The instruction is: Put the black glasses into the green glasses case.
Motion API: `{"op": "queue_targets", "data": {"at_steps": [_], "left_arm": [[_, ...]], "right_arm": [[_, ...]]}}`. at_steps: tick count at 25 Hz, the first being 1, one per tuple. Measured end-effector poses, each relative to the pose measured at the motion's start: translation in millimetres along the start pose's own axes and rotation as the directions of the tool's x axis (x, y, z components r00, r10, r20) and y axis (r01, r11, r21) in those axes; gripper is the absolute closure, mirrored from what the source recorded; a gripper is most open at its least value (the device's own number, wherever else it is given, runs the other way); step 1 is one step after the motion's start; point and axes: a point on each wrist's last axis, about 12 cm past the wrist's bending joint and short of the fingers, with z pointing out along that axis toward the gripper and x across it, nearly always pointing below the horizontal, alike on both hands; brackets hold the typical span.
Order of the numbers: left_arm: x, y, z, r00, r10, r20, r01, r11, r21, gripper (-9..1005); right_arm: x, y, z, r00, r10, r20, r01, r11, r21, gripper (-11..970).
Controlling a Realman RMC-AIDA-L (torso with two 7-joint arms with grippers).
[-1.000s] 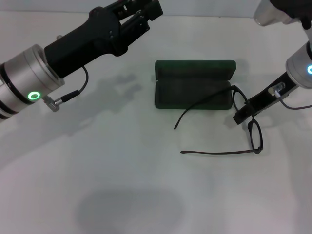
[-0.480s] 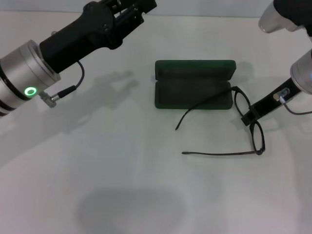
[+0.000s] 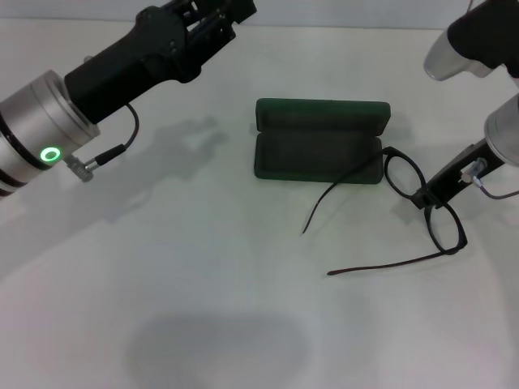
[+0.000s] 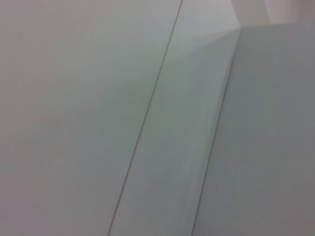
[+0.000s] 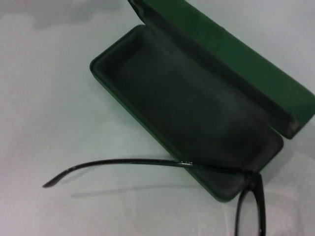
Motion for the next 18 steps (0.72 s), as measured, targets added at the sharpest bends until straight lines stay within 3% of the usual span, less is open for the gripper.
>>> {"op": "queue_targets", "data": {"at_steps": [5, 7, 10, 11, 14, 18], "left_arm": [[0, -0.4, -1, 1.0, -0.003, 0.004, 0.003, 1.0, -0.002, 692], [1, -0.3, -2, 1.0, -0.009, 0.006, 0.009, 1.0, -0.006, 694], [1, 1.1, -3, 1.0, -0.018, 0.017, 0.018, 1.0, -0.017, 697], [1, 1.2, -3, 1.0, -0.019, 0.021, 0.02, 1.0, -0.017, 698], [-1, -0.3, -3, 0.999, -0.02, 0.035, 0.02, 1.0, -0.004, 701], [-8, -7.3, 1, 0.999, -0.003, 0.054, -0.002, 0.996, 0.092, 705]], "right_arm": [[15, 3.1, -3, 0.999, -0.009, 0.03, 0.011, 0.998, -0.062, 855], [24, 6.2, -9, 0.995, -0.031, 0.092, 0.043, 0.99, -0.133, 855], [51, 4.2, -30, 0.951, -0.036, 0.306, 0.119, 0.959, -0.259, 855], [59, 3.1, -36, 0.928, -0.031, 0.372, 0.146, 0.948, -0.284, 855], [88, -5.2, -55, 0.789, 0.001, 0.614, 0.23, 0.926, -0.298, 855], [109, -14.2, -59, 0.625, 0.032, 0.78, 0.263, 0.932, -0.25, 855]]}}
